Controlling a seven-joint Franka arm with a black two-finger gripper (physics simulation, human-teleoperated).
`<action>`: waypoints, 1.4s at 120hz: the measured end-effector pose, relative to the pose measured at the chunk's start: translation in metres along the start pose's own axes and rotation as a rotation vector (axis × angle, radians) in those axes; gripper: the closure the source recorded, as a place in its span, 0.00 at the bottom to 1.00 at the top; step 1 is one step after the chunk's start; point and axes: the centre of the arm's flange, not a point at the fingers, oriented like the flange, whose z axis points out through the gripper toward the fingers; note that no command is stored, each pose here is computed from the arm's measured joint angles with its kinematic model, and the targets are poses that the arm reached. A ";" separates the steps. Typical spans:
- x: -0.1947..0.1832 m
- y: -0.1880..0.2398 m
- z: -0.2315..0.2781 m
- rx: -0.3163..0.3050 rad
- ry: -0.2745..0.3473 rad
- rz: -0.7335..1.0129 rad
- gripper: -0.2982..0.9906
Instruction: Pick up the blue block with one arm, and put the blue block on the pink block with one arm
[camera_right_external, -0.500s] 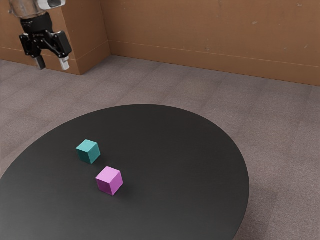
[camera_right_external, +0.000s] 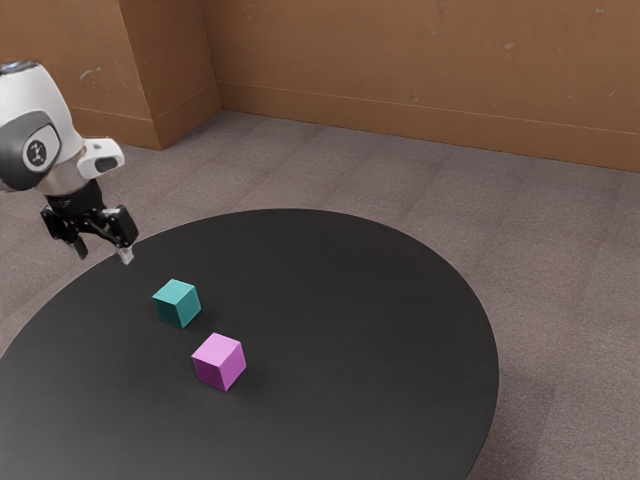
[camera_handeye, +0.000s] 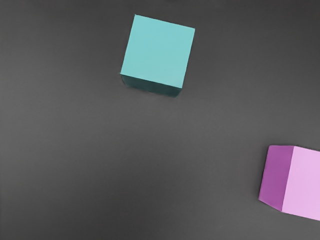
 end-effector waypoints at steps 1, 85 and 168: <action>0.002 -0.001 0.003 0.002 0.008 0.002 0.26; 0.071 0.000 0.160 0.023 0.320 0.218 0.28; 0.079 -0.011 0.224 0.064 0.426 0.266 0.29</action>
